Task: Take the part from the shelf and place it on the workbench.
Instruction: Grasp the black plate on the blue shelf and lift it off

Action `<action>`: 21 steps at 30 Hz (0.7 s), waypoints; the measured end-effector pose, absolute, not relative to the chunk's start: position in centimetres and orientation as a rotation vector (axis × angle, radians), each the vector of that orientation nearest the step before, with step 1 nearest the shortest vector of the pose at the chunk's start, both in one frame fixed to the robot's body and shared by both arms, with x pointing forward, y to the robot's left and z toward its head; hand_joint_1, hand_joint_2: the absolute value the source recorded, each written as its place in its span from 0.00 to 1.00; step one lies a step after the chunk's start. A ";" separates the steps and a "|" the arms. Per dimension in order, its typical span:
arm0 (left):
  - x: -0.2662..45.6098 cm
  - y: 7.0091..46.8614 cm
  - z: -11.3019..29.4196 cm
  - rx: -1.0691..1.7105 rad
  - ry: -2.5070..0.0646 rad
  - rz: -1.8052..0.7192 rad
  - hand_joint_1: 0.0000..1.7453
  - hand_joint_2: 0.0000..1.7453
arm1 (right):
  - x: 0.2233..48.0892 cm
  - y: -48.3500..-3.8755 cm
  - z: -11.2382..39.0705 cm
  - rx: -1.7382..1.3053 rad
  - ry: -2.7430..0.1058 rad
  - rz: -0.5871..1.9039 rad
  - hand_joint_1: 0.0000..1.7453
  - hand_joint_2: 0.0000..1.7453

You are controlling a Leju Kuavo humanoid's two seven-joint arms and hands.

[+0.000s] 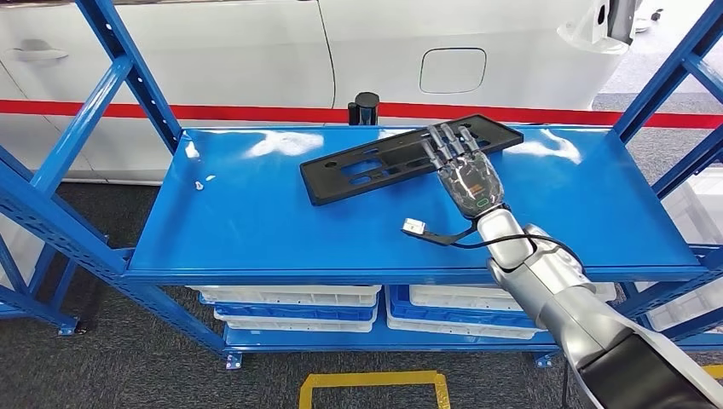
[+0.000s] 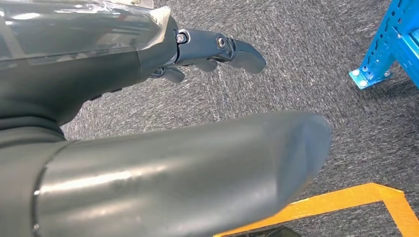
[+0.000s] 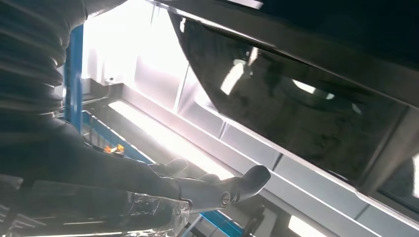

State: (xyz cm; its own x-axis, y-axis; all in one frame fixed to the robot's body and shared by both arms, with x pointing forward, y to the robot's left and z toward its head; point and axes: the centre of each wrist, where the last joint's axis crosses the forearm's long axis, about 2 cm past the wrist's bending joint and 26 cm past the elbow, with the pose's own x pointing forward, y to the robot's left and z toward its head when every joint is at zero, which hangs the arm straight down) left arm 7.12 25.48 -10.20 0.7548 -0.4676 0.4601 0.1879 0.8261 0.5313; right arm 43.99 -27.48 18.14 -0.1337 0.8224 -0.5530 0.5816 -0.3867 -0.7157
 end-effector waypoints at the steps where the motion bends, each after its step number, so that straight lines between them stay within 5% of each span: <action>1: 7.1 25.5 -10.2 0.481 -0.620 -0.372 0.00 0.00 | 44.1 -27.0 18.3 -1.891 -1.602 1.536 0.00 1.00; 21: 7.2 25.4 -10.2 0.473 -0.626 -0.392 0.00 0.00 | 44.3 -22.2 18.9 -1.777 -1.716 1.557 0.00 1.00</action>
State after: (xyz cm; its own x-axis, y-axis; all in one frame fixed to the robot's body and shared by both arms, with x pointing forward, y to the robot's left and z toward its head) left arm 7.20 25.36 -10.18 0.7444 -0.4826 0.4615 0.2051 0.8229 0.5298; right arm 44.28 -22.16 18.95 -0.2440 0.8237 -0.5118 0.5891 -0.2933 -0.7530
